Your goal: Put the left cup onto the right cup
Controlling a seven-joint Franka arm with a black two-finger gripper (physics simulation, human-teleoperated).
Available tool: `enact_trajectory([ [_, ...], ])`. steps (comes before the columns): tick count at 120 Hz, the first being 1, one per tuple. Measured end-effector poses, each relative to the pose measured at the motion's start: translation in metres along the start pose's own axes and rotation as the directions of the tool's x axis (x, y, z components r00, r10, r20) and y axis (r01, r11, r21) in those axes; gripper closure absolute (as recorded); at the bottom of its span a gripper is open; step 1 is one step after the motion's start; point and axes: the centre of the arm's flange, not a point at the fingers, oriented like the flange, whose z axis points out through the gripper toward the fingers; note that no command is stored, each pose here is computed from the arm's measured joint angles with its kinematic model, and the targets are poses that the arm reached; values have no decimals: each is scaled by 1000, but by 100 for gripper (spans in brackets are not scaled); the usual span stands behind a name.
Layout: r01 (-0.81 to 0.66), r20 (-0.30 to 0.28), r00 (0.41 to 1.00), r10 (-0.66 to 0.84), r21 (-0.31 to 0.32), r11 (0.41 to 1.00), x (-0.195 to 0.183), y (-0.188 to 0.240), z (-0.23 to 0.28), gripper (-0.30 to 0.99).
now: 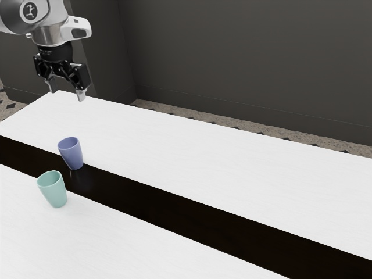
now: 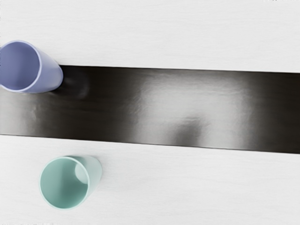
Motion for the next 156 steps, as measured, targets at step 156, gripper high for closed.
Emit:
enact_trajectory([
  [156,191,149,971,-188,-7,982,-6,-65,158,0],
])
